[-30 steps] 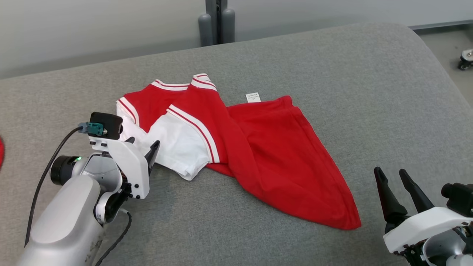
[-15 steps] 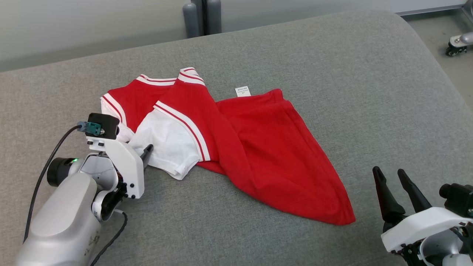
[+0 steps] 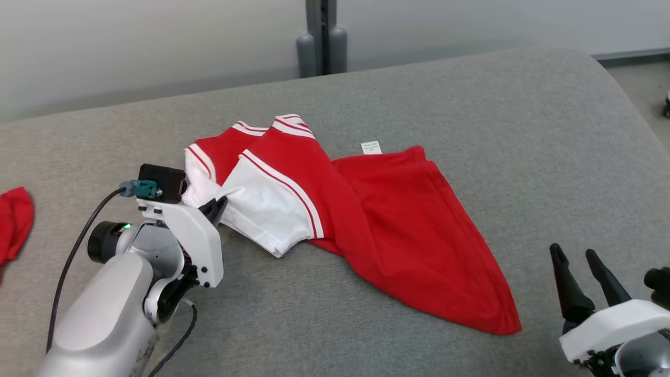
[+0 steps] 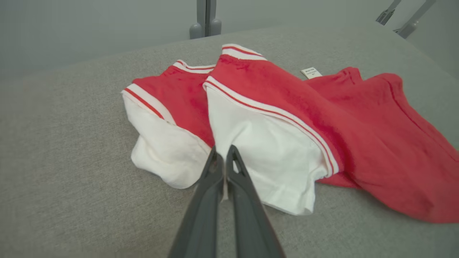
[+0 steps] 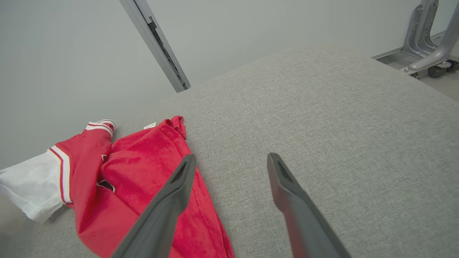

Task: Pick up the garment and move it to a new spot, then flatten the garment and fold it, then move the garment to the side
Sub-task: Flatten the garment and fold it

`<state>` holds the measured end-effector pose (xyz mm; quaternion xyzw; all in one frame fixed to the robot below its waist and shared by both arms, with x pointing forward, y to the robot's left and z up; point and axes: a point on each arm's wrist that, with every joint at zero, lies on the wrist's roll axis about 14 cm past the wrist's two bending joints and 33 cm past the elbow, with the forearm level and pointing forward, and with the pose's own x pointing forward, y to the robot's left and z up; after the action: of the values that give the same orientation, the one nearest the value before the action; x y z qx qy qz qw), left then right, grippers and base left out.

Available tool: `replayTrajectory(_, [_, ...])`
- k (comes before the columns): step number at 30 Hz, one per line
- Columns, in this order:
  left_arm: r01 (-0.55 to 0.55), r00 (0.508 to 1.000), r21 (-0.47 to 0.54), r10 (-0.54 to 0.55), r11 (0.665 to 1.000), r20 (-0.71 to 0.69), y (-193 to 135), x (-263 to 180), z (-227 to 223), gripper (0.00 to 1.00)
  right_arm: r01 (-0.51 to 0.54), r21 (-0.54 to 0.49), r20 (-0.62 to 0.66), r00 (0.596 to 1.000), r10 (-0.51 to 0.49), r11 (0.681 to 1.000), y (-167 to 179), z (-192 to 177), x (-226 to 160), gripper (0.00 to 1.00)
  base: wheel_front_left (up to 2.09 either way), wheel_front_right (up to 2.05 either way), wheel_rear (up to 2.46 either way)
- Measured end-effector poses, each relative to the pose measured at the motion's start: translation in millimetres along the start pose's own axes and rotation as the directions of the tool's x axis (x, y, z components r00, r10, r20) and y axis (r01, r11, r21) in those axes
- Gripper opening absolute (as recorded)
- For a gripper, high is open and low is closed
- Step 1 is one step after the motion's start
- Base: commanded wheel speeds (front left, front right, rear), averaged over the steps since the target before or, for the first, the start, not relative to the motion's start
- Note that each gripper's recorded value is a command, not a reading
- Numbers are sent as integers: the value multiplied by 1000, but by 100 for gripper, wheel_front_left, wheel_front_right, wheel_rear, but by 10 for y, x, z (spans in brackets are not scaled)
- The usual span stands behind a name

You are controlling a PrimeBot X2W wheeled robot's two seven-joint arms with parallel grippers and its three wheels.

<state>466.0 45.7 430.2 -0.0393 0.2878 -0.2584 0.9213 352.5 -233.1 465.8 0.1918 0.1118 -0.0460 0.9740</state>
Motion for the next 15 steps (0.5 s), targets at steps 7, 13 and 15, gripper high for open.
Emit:
replayTrajectory(7, [-73,997,-14,73,997,40,110,-548,-33,0,-29,-17,-5,1000,29,999,57,42,-34,100,0,0,0])
replayTrajectory(13, [-160,987,-72,161,985,20,227,-1131,-241,0,-86,-30,-25,996,85,996,233,35,-6,100,0,0,0])
replayTrajectory(15, [-203,979,-95,205,974,7,304,-1310,-330,0,-106,-33,-30,994,106,994,303,33,15,100,0,0,0])
